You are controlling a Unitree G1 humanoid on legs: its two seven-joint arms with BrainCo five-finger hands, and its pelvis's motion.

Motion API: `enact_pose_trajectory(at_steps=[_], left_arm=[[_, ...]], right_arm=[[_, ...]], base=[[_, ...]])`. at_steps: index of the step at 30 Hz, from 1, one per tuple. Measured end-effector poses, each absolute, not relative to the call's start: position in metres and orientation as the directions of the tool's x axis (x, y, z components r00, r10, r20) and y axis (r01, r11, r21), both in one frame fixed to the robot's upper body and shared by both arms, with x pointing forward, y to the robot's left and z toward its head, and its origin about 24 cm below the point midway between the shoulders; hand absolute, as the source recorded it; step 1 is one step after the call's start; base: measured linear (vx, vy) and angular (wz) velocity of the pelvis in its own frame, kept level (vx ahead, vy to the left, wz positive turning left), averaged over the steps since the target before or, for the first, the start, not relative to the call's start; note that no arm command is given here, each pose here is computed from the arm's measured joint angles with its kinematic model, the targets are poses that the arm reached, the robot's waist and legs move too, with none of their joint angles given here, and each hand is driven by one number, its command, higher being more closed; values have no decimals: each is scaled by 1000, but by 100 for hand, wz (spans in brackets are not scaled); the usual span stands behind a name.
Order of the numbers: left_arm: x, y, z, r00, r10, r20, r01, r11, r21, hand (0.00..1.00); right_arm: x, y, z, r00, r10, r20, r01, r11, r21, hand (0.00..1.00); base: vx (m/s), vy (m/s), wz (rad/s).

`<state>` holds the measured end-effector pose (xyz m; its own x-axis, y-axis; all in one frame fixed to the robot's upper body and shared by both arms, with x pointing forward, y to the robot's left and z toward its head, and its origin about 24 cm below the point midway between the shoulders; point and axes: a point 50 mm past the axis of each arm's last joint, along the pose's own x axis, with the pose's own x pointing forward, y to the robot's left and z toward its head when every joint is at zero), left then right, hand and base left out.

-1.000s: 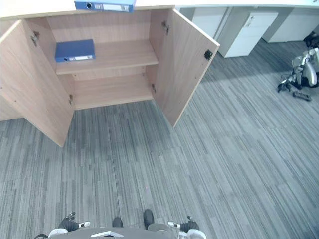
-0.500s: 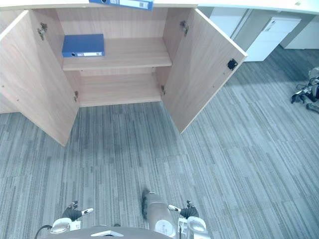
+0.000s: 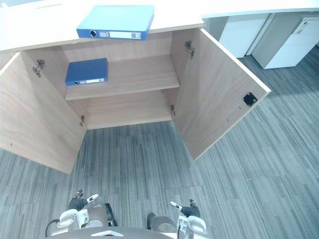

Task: Walk over to the cabinet, pick up the folder, carry it to the office cabinet, place the folder inside the office cabinet, then close the office cabinet door

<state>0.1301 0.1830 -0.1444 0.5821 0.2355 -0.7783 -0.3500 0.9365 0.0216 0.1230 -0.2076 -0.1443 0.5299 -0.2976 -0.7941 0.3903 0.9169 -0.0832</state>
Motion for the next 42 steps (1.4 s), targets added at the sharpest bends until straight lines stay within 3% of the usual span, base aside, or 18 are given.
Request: enact_pose_trajectory(at_steps=[9,22,24,33,42], left_arm=[[122,194,-149,553,233,-800,-296,952,73,0],[114,192,-153,522,221,-824,-291,954,72,0],[111,175,-158,498,194,-845,-323,946,27,0],[124,172,-150,546,216,-810,-392,920,-20,0],[128,177,-150,550,215,-807,-364,931,0,0]], right_arm=[[108,-195,-154,468,-273,-841,413,909,-65,0],[123,-194,-149,526,-265,-808,399,916,-41,0],[129,-205,-145,540,-283,-793,393,917,-60,0],[116,-210,-148,511,-296,-807,397,914,-85,0],[108,-200,-153,471,-281,-836,436,898,-56,0]], base=[[409,238,-36],[372,5,17],[325,-167,33],[222,-131,15],[195,185,-27]])
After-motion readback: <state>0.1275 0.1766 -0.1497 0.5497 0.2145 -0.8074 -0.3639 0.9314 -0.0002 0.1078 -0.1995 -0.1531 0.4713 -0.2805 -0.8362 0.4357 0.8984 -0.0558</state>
